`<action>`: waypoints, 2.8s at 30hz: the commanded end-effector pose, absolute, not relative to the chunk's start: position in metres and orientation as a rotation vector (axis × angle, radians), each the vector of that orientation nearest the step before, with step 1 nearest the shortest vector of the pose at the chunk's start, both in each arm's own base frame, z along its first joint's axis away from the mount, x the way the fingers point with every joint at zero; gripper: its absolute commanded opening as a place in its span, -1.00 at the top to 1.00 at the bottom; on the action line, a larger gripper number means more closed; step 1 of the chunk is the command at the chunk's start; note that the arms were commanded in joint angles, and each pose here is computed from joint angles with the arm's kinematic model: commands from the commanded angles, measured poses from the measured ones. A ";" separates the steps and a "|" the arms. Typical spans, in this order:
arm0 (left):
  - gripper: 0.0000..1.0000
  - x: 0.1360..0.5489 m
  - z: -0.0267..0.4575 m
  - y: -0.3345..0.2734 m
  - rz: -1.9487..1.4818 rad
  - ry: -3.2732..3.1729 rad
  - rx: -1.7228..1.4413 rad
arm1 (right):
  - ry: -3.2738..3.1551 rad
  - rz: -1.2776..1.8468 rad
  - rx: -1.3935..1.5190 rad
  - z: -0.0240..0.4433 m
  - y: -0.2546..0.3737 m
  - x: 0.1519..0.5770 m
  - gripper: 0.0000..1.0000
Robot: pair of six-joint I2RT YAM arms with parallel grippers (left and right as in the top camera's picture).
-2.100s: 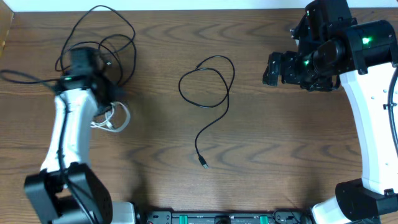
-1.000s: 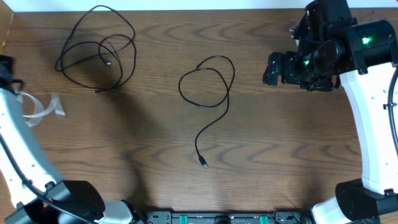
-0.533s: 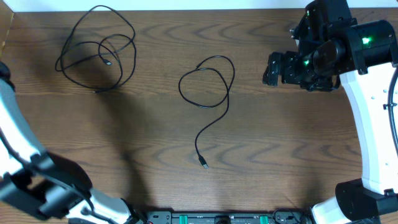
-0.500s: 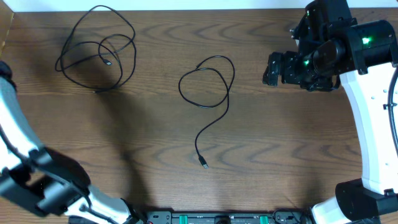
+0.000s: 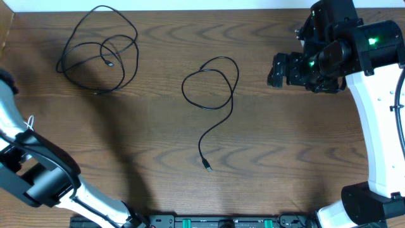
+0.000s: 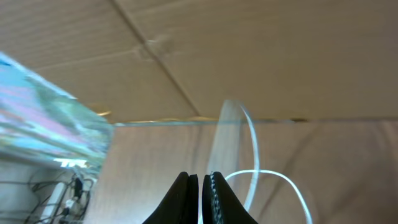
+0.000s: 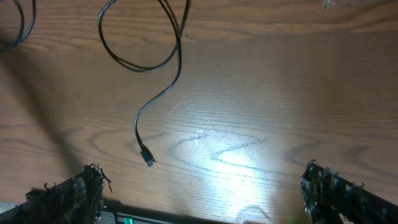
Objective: Untangle cables
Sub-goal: 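Carry the white cable coil to the far left edge of the table, then release the white cable coil at the left edge and raise the gripper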
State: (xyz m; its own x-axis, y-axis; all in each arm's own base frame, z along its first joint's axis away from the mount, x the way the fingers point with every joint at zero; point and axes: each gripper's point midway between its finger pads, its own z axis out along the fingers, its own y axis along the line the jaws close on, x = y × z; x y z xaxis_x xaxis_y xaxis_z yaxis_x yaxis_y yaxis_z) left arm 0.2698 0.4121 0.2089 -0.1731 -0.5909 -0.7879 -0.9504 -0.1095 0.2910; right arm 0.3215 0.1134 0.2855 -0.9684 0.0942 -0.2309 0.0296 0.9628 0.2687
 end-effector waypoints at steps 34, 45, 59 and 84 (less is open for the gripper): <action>0.85 0.342 0.057 0.345 0.352 2.522 -1.432 | 2.859 0.384 0.068 0.289 0.114 0.319 -0.98; 0.85 0.292 0.036 0.375 0.502 2.521 -1.584 | 2.859 0.384 0.068 0.289 0.114 0.319 -0.98; 0.85 0.225 0.037 0.413 0.679 2.376 -1.851 | 2.859 0.384 0.068 0.289 0.114 0.319 -0.99; 0.50 0.413 0.197 0.229 -0.904 2.107 -1.252 | 2.859 0.384 0.068 0.289 0.114 0.319 -0.98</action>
State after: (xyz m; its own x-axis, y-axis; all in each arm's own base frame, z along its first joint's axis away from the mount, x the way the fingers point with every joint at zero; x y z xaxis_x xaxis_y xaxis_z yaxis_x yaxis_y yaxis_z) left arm 0.3746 0.3015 0.1727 -0.2642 -0.9332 -0.2436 -0.7593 0.3570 -0.5441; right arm 0.3215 0.1134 0.2855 -0.9684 0.0942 -0.2310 0.0297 0.9629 0.2684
